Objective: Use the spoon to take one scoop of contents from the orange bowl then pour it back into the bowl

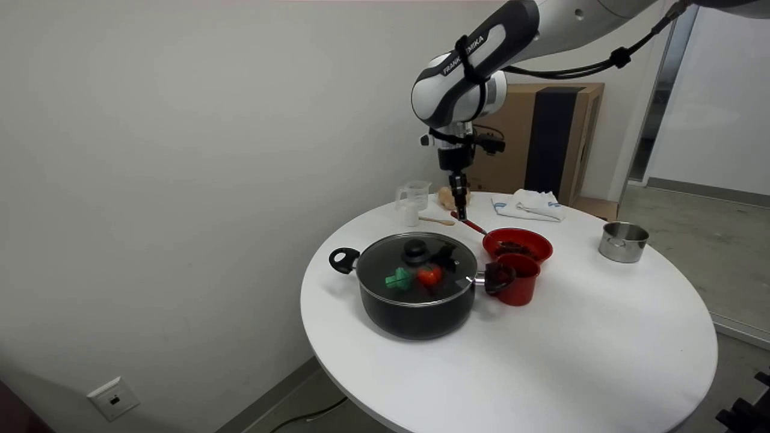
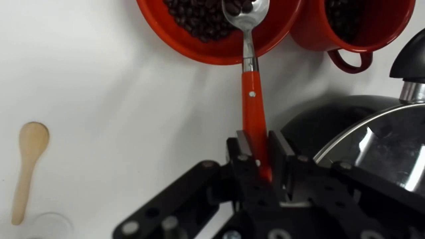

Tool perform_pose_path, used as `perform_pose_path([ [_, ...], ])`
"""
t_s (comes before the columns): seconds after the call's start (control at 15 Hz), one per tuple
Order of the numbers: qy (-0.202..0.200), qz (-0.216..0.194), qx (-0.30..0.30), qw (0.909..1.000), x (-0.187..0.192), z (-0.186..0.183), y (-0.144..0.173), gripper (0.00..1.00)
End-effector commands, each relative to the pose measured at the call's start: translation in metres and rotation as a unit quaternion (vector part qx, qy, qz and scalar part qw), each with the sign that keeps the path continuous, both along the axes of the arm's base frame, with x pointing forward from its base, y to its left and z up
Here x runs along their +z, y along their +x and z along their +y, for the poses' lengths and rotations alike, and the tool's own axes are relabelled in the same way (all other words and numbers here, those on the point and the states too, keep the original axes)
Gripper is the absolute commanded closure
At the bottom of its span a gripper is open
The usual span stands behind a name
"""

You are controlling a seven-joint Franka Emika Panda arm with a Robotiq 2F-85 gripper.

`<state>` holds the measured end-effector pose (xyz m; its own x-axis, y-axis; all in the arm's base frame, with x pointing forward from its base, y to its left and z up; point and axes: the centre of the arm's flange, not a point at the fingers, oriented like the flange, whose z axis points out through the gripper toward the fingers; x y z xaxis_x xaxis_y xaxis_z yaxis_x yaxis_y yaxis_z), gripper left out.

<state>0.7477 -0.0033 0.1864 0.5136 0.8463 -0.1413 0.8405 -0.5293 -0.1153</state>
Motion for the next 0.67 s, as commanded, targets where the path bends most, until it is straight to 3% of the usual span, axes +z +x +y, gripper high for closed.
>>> perform_pose_path([
  [0.0, 0.066, 0.005, -0.003, 0.9978, 0.007, -0.017, 0.008, 0.91],
  [0.6, 0.185, -0.047, -0.029, 0.9812, 0.037, -0.054, 0.003, 0.91],
])
